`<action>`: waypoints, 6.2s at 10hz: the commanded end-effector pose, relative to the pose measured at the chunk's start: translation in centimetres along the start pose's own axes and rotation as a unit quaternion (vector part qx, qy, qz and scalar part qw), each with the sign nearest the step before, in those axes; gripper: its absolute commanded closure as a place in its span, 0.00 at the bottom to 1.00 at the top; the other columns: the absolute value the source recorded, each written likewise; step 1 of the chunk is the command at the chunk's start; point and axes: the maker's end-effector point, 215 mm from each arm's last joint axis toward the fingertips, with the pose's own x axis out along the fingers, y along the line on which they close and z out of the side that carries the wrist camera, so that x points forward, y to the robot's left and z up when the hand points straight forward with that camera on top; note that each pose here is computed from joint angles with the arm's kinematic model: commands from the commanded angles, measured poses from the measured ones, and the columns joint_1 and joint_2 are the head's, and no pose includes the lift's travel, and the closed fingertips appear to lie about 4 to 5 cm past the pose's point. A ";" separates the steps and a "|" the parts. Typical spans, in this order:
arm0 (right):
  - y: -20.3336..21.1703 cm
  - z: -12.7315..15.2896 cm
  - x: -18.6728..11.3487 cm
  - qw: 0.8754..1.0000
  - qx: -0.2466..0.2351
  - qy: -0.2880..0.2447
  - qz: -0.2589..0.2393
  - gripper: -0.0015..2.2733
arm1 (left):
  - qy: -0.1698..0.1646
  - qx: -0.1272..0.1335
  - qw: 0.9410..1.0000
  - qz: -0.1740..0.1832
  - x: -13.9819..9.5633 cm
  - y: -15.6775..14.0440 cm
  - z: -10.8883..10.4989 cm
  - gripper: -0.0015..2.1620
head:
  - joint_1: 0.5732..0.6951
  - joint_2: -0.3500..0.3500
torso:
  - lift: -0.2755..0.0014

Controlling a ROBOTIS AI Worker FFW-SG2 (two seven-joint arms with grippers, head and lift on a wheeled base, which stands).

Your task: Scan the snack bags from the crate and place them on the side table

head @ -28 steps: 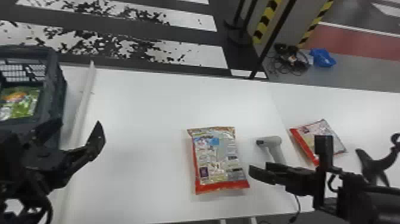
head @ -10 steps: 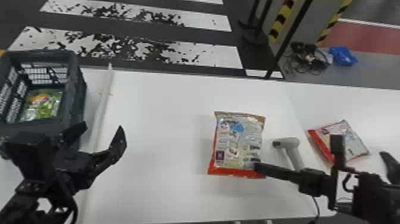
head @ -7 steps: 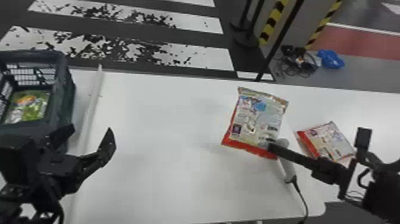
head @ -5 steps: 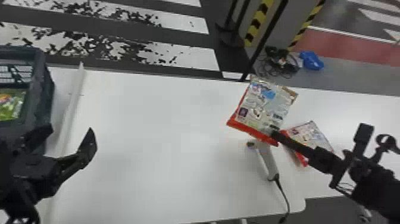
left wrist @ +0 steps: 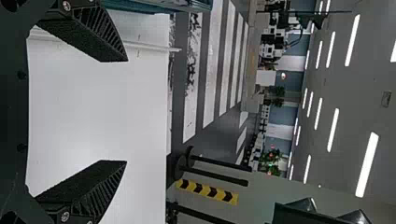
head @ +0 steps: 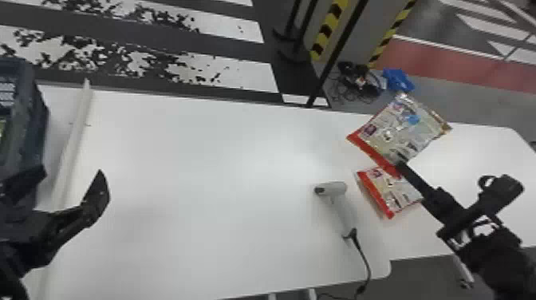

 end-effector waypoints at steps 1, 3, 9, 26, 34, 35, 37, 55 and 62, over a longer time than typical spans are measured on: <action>-3.7 -0.1 0.3 0.999 0.011 -0.019 -0.044 0.97 | -0.001 -0.001 1.000 0.000 0.0 -0.1 0.1 0.04 | 1.00 0.00 | 0.66; -7.1 -2.0 0.9 0.996 0.018 -0.007 -0.093 0.89 | 0.002 -0.001 1.000 0.000 0.0 -0.1 0.0 0.04 | 1.00 0.00 | 0.66; -11.1 -4.6 1.1 0.984 0.032 0.011 -0.175 0.01 | 0.000 -0.001 1.000 -0.002 -0.2 -0.3 0.2 0.04 | 1.00 0.00 | 0.66; 32.0 -11.5 -4.8 0.951 -0.249 -0.150 0.107 0.03 | -0.041 0.007 0.999 -0.009 0.5 -2.1 1.2 0.04 | 1.00 0.28 | 0.66; 30.6 -14.5 -4.6 0.960 -0.235 -0.125 0.084 0.03 | -0.038 0.039 0.999 -0.007 -1.0 2.9 6.1 0.05 | 1.00 0.35 | 0.66; 30.6 -14.6 -4.6 0.961 -0.234 -0.125 0.085 0.03 | -0.010 0.039 0.999 0.002 -1.5 5.6 6.0 0.05 | 1.00 0.40 | 0.66; 30.9 -14.9 -4.7 0.961 -0.230 -0.122 0.089 0.03 | 0.046 0.052 0.997 0.022 -1.8 10.9 6.0 0.05 | 1.00 0.48 | 0.66; 30.7 -17.0 -4.1 0.962 -0.238 -0.090 0.101 0.03 | 0.225 0.209 0.951 -0.037 10.0 26.4 9.3 0.03 | 1.00 0.81 | 0.66; 30.1 -17.2 -4.1 0.963 -0.234 -0.086 0.102 0.03 | 0.334 0.284 0.895 -0.083 14.1 24.1 2.6 0.02 | 1.00 0.74 | 0.66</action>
